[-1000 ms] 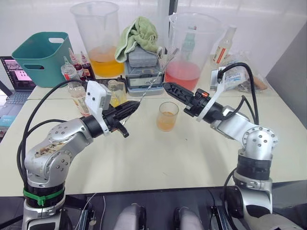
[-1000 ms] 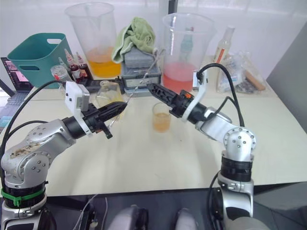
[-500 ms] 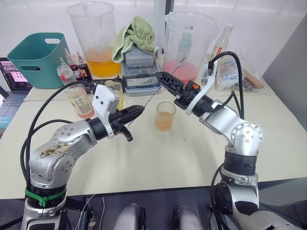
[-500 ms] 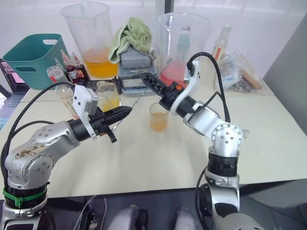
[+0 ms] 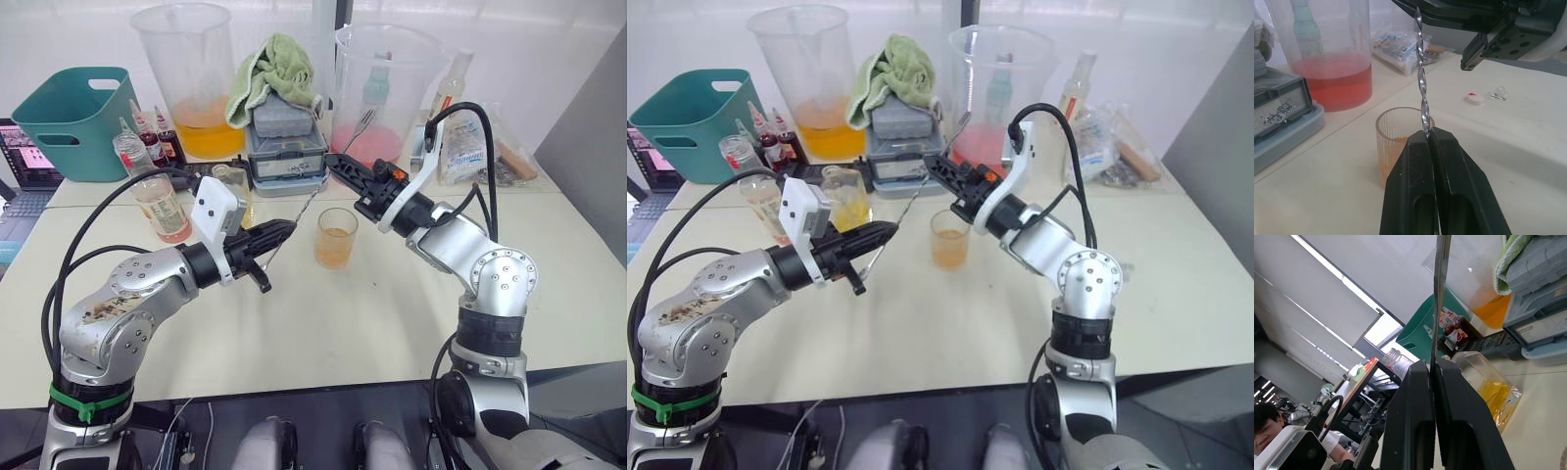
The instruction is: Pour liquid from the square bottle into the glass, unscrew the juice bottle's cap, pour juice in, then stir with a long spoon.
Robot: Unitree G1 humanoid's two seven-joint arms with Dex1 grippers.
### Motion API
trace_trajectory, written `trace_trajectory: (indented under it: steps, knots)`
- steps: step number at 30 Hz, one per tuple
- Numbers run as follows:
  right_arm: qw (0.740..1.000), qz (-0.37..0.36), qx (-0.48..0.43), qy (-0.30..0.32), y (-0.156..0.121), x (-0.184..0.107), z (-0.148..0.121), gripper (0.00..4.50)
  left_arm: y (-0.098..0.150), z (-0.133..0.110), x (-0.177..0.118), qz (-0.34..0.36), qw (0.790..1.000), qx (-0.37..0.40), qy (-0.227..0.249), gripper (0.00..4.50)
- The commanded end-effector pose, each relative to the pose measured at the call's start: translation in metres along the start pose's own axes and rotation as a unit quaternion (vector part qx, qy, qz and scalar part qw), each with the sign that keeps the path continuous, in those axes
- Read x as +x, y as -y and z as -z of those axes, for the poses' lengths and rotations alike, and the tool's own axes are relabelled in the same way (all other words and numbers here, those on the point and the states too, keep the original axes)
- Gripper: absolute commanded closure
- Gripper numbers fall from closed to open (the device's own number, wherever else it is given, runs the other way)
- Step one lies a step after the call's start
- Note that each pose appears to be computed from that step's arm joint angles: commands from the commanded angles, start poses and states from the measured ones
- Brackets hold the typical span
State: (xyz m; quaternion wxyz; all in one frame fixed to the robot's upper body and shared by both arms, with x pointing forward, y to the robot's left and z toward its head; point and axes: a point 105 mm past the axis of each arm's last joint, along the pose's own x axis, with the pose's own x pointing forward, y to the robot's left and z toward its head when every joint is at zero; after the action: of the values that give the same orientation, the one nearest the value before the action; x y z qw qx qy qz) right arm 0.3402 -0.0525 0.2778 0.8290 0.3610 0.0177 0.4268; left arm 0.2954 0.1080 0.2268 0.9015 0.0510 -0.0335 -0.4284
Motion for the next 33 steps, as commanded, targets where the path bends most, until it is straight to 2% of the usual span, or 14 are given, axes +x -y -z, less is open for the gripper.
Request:
trace_trajectory:
  steps: [1, 3, 4, 6, 9, 11, 15, 16, 20, 23, 33]
  knots:
    - [1.0, -0.004, -0.022, 0.019, -0.003, -0.005, -0.012, 4.47, -0.005, -0.013, -0.006, -0.012, 1.0, 0.014, 0.025, 4.5]
    - [0.999, -0.008, -0.032, 0.025, -0.004, -0.006, -0.019, 4.47, -0.007, -0.015, -0.009, -0.012, 0.999, 0.011, 0.031, 4.5]
    - [0.999, -0.009, -0.035, 0.028, -0.004, -0.007, -0.022, 4.5, -0.007, -0.016, -0.009, -0.011, 0.999, 0.011, 0.033, 3.87]
    - [0.998, -0.013, -0.049, 0.032, -0.005, -0.007, -0.029, 4.5, -0.009, -0.018, -0.012, -0.012, 0.999, 0.01, 0.035, 3.35]
    - [0.993, -0.023, -0.109, 0.042, -0.008, -0.008, -0.054, 4.5, -0.015, -0.02, -0.022, -0.018, 0.999, 0.01, 0.039, 2.26]
    - [0.988, -0.029, -0.144, 0.043, -0.011, -0.008, -0.067, 4.5, -0.018, -0.02, -0.027, -0.021, 0.999, 0.009, 0.041, 1.68]
    - [0.965, -0.041, -0.255, 0.049, -0.025, -0.009, -0.113, 4.5, -0.021, -0.011, -0.043, -0.022, 0.999, 0.013, 0.028, 0.29]
    - [0.959, -0.042, -0.278, 0.043, -0.027, -0.009, -0.117, 4.5, -0.02, -0.007, -0.046, -0.02, 0.999, 0.012, 0.024, 0.02]
    - [0.946, -0.047, -0.319, 0.018, -0.023, -0.005, -0.115, 4.5, -0.017, 0.003, -0.049, -0.016, 1.0, 0.013, 0.013, 0.02]
    - [0.929, -0.041, -0.366, -0.02, -0.011, -0.003, -0.099, 4.5, -0.012, 0.011, -0.049, -0.014, 1.0, 0.014, 0.004, 0.02]
    - [0.924, -0.055, -0.378, -0.033, -0.005, 0.004, -0.077, 4.5, -0.005, 0.018, -0.048, -0.008, 1.0, 0.013, -0.005, 0.02]
